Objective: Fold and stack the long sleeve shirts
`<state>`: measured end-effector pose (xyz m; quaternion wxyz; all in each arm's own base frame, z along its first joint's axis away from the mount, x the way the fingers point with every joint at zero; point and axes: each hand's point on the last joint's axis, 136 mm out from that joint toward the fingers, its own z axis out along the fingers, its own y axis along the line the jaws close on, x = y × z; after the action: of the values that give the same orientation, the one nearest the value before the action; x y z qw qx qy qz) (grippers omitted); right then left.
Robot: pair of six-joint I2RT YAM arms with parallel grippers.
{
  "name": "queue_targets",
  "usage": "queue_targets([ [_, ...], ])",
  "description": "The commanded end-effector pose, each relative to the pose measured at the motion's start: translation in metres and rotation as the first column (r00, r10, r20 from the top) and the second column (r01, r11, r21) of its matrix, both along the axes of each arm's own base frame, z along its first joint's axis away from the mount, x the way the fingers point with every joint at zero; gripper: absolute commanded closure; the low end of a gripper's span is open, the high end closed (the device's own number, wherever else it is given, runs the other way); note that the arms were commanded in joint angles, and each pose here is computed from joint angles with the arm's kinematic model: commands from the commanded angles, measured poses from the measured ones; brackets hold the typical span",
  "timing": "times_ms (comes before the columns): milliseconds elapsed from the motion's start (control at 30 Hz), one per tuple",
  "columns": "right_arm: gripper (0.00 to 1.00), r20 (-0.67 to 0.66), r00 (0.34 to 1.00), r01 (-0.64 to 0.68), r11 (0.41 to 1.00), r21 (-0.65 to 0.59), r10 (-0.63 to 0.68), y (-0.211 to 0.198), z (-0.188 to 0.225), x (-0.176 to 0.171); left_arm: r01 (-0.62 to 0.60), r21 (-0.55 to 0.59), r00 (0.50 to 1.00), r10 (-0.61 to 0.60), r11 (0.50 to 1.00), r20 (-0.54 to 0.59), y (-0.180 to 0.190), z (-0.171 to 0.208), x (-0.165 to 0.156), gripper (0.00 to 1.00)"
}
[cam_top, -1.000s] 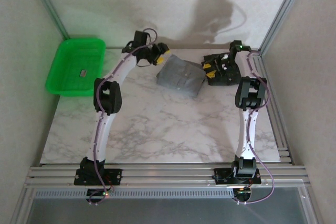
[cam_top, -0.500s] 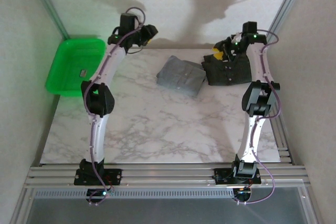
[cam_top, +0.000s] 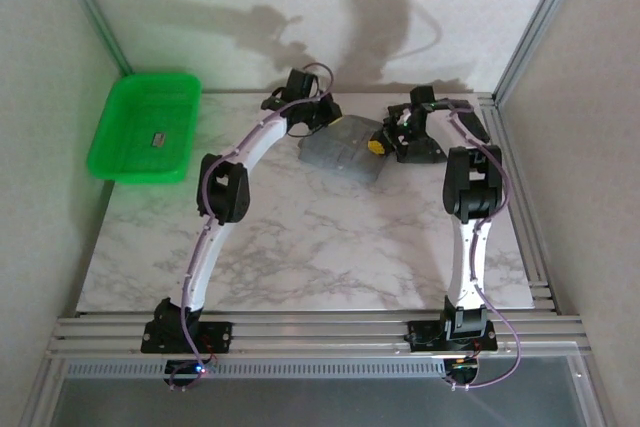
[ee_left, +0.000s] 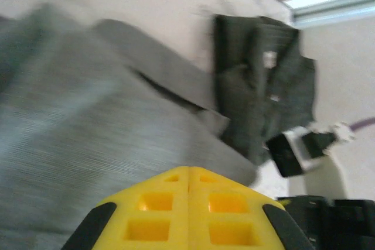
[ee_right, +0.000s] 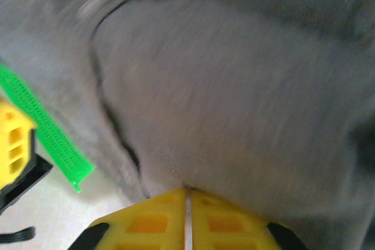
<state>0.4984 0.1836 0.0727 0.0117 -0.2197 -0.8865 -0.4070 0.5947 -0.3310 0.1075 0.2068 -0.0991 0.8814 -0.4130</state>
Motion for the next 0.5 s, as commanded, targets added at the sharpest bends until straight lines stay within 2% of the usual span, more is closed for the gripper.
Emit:
queue_targets([
  [0, 0.89, -0.023, 1.000, 0.015, 0.999, -0.049, -0.016, -0.004, -0.027, 0.011, -0.078, 0.061, 0.997, 0.078, 0.995, 0.000, 0.028, -0.040, 0.021, 1.00],
  [133, 0.87, -0.094, 0.995, 0.015, 0.990, -0.140, -0.029, -0.014, -0.063, 0.002, -0.116, 0.189, 0.989, 0.131, 0.975, -0.067, 0.055, -0.099, 0.017, 1.00],
  [267, 0.83, -0.118, 0.992, 0.011, 0.979, -0.205, -0.036, -0.023, -0.083, -0.004, -0.127, 0.267, 0.986, 0.151, 0.955, -0.072, 0.077, -0.119, 0.009, 1.00],
  [333, 0.80, -0.095, 0.995, 0.012, 0.980, -0.196, -0.031, -0.021, -0.074, -0.003, -0.118, 0.273, 0.987, 0.143, 0.955, -0.073, 0.079, -0.117, 0.005, 1.00],
  [400, 0.74, -0.034, 0.999, 0.019, 0.984, -0.179, -0.026, -0.018, -0.051, 0.002, -0.126, 0.249, 0.988, 0.144, 0.960, -0.053, 0.078, -0.094, 0.006, 1.00],
  [433, 0.70, 0.001, 1.000, 0.023, 0.985, -0.170, -0.023, -0.017, -0.036, 0.005, -0.135, 0.216, 0.989, 0.146, 0.967, -0.033, 0.075, -0.075, 0.009, 0.94],
  [467, 0.65, 0.045, 0.999, 0.026, 0.988, -0.152, -0.019, -0.014, -0.015, 0.009, -0.143, 0.166, 0.989, 0.145, 0.976, 0.001, 0.070, -0.047, 0.014, 0.83],
])
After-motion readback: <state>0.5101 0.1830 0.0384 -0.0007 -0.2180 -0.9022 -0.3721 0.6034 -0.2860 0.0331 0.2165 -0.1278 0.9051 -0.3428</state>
